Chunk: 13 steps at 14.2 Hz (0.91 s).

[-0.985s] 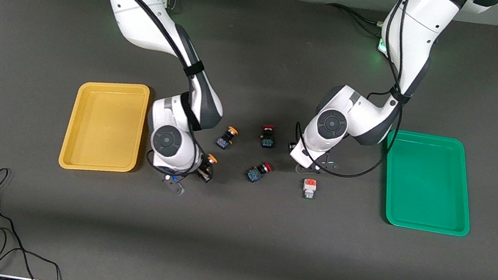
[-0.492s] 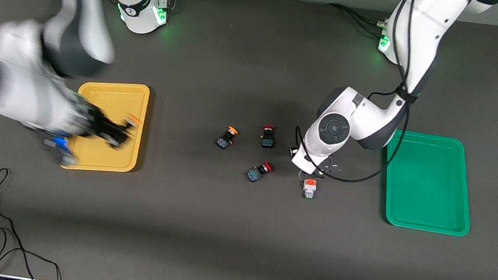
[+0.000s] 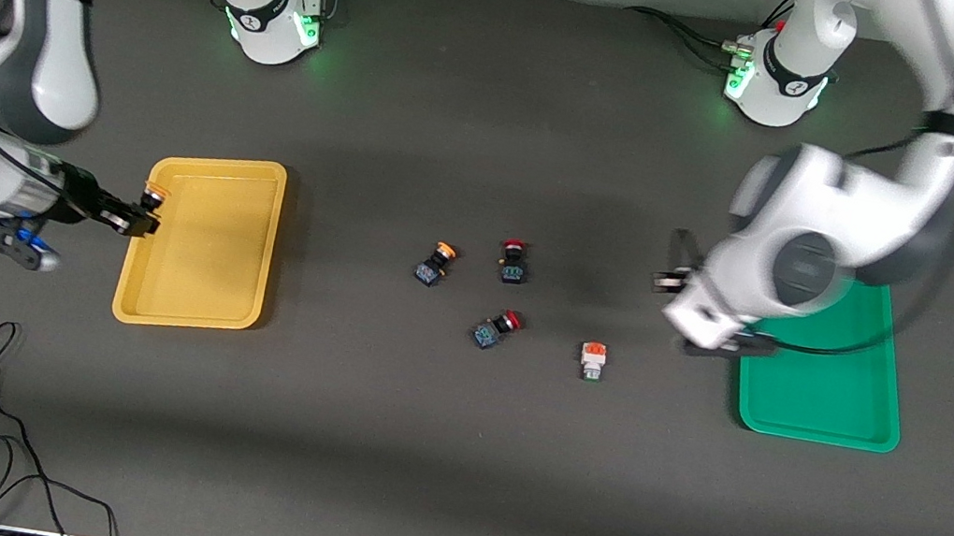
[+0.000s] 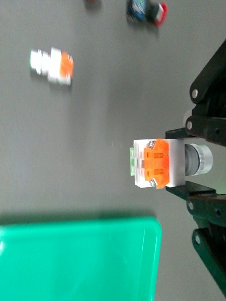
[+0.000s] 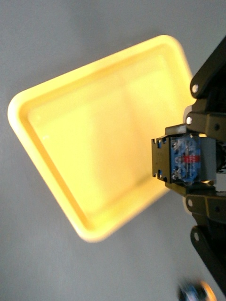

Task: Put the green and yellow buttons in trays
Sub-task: 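Lower both held buttons into their matching trays and open both grippers, then grasp the second yellow and green buttons with the right and left grippers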

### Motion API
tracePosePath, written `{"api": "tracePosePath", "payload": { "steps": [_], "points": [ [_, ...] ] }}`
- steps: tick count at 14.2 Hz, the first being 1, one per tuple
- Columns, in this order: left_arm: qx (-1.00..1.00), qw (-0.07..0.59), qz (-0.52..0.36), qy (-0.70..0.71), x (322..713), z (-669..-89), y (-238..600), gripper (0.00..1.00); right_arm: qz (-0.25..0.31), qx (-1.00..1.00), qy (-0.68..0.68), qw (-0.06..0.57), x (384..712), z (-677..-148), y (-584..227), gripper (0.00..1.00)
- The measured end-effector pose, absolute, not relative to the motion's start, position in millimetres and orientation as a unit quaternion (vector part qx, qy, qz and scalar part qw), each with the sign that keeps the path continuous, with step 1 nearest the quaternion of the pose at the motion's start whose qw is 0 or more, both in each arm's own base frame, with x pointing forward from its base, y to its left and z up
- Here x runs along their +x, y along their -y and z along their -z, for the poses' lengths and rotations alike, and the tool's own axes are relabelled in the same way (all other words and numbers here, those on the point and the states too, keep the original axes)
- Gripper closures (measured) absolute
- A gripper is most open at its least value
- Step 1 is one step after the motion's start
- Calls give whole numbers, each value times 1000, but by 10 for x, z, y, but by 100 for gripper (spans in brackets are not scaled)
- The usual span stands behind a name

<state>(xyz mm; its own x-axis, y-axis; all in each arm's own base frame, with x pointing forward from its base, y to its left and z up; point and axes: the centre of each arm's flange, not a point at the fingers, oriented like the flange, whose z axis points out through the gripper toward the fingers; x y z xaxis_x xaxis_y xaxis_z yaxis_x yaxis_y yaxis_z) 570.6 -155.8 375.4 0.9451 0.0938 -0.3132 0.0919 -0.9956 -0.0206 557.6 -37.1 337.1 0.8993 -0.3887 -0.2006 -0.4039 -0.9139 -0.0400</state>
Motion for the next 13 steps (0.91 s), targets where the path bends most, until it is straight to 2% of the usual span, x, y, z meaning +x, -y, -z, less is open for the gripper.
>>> {"api": "tracePosePath", "payload": {
  "steps": [3,5,9,11,12,13],
  "points": [
    [-985,12,-168,23,5743,-3502,489,60,-75,-982,-171,-3,5371,-2572,520,59],
    [-987,12,-157,6,5692,-3089,163,60,-73,-985,-155,-26,5326,-2180,590,59],
    [-989,6,-145,-20,5564,-2185,-115,60,-79,-988,-132,-30,5321,-1879,629,59],
    [-989,4,-145,-25,5563,-1979,-91,56,-75,-988,-130,-28,5375,-1930,609,45],
    [-989,4,-145,-27,5569,-1969,-78,56,-78,-988,-129,-22,5416,-1985,578,34],
    [-989,4,-142,-28,5592,-2001,-72,50,-83,-988,-129,-13,5473,-2073,527,25]
  ]
}}
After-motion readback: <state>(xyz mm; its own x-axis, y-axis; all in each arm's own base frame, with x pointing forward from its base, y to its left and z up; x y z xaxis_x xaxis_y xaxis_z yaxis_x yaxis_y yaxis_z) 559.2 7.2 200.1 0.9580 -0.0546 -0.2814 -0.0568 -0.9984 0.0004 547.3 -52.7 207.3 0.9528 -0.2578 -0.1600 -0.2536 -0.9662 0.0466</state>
